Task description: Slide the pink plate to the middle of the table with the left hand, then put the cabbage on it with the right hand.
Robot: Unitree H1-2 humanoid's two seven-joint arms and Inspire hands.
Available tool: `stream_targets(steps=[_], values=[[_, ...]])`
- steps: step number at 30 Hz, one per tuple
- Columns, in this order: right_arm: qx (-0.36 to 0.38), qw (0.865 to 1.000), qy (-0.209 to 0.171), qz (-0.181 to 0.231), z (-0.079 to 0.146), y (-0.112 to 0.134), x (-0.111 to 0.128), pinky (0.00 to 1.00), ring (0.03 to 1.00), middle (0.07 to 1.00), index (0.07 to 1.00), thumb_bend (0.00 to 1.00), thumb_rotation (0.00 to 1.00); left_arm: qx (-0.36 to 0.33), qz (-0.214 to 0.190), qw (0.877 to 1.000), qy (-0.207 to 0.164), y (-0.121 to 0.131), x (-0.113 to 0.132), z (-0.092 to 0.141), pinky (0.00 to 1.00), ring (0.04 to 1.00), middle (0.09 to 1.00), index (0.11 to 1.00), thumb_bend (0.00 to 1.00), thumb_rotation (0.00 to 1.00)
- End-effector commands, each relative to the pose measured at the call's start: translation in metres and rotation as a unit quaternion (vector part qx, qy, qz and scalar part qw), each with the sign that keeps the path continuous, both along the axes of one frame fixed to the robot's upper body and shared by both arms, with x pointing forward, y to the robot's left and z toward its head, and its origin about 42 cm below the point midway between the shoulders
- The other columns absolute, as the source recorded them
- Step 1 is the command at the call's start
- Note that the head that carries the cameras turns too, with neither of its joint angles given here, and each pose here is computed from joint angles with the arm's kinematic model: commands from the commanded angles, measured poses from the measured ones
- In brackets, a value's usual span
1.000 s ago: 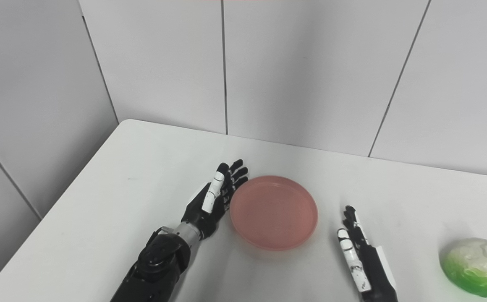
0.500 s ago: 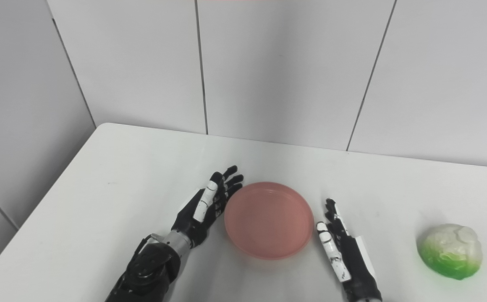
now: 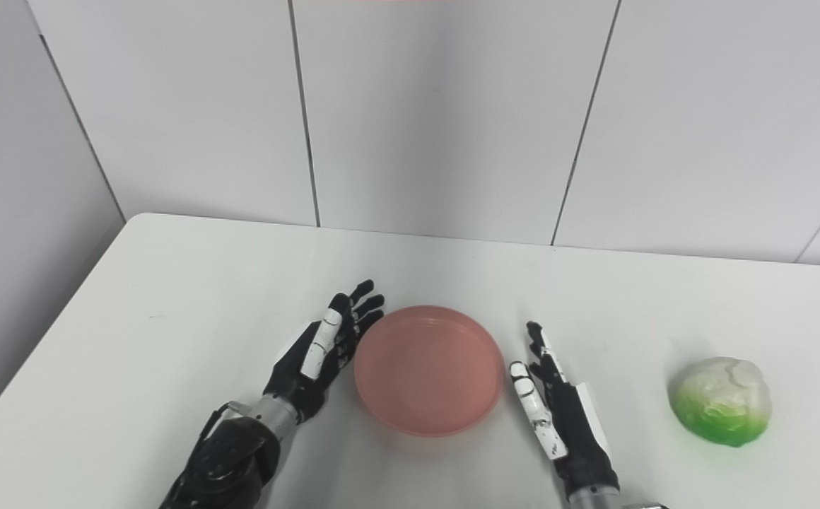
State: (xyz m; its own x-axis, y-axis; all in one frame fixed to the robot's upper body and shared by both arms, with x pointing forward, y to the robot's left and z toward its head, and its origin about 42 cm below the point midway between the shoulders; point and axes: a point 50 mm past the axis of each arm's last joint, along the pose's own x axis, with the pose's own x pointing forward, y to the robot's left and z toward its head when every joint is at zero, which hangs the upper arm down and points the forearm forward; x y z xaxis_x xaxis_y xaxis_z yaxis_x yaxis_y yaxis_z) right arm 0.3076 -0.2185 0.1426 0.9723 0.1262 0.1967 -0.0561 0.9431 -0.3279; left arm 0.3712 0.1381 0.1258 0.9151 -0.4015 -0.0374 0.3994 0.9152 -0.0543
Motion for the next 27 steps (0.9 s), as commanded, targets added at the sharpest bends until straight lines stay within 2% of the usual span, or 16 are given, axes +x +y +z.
stream_targets(steps=[1, 3, 5, 7, 11, 15, 17, 21, 23, 24, 27], values=[[-0.042, 0.996, -0.075, 0.001, 0.042, -0.003, 0.009, 0.92, 0.96, 0.967, 0.967, 0.55, 1.0, 0.011, -0.024, 0.999, 0.038, 0.0, -0.014, -0.022, 0.98, 0.945, 0.954, 0.961, 0.83, 1.0], [-0.057, 0.994, -0.088, -0.003, 0.054, -0.006, 0.012, 0.91, 0.951, 0.958, 0.961, 0.57, 1.0, 0.01, -0.024, 0.999, 0.039, 0.004, -0.014, -0.022, 0.99, 0.947, 0.956, 0.962, 0.83, 1.0], [-0.061, 0.993, -0.099, -0.005, 0.066, -0.011, 0.015, 0.89, 0.938, 0.955, 0.966, 0.64, 1.0, 0.012, -0.025, 0.999, 0.042, 0.008, -0.014, -0.023, 0.99, 0.95, 0.96, 0.963, 0.82, 1.0], [-0.062, 0.992, -0.11, -0.005, 0.075, -0.014, 0.017, 0.84, 0.899, 0.946, 0.971, 0.68, 1.0, 0.01, -0.026, 0.999, 0.046, 0.011, -0.014, -0.025, 0.99, 0.954, 0.966, 0.965, 0.82, 1.0], [-0.088, 0.986, -0.143, -0.013, 0.093, -0.021, 0.019, 0.76, 0.845, 0.923, 0.963, 0.67, 0.99, 0.009, -0.029, 0.998, 0.049, 0.018, -0.015, -0.028, 0.99, 0.956, 0.967, 0.967, 0.81, 1.0], [-0.135, 0.977, -0.165, -0.027, 0.123, -0.036, 0.019, 0.85, 0.89, 0.932, 0.949, 0.75, 0.95, 0.023, -0.027, 0.998, 0.045, 0.027, -0.015, -0.031, 0.97, 0.952, 0.957, 0.958, 0.83, 1.0], [-0.156, 0.971, -0.176, -0.036, 0.135, -0.044, 0.017, 0.85, 0.896, 0.932, 0.944, 0.77, 0.95, 0.026, -0.025, 0.998, 0.047, 0.031, -0.015, -0.031, 0.96, 0.95, 0.955, 0.956, 0.84, 1.0], [-0.203, 0.957, -0.198, -0.061, 0.162, -0.063, 0.015, 0.81, 0.88, 0.903, 0.916, 0.87, 0.89, 0.028, -0.029, 0.998, 0.045, 0.04, -0.015, -0.034, 0.97, 0.955, 0.955, 0.958, 0.83, 1.0], [-0.209, 0.954, -0.205, -0.069, 0.172, -0.072, 0.017, 0.81, 0.881, 0.897, 0.9, 0.94, 0.83, 0.021, -0.028, 0.998, 0.047, 0.044, -0.015, -0.035, 0.97, 0.953, 0.953, 0.954, 0.82, 1.0], [-0.212, 0.951, -0.209, -0.076, 0.177, -0.079, 0.018, 0.79, 0.877, 0.889, 0.886, 0.96, 0.76, 0.016, -0.028, 0.998, 0.048, 0.046, -0.015, -0.036, 0.96, 0.952, 0.955, 0.956, 0.81, 1.0], [-0.243, 0.942, -0.207, -0.103, 0.187, -0.094, 0.021, 0.77, 0.872, 0.887, 0.882, 0.98, 0.72, 0.007, -0.024, 0.999, 0.048, 0.055, -0.014, -0.038, 0.95, 0.949, 0.956, 0.958, 0.8, 1.0]])
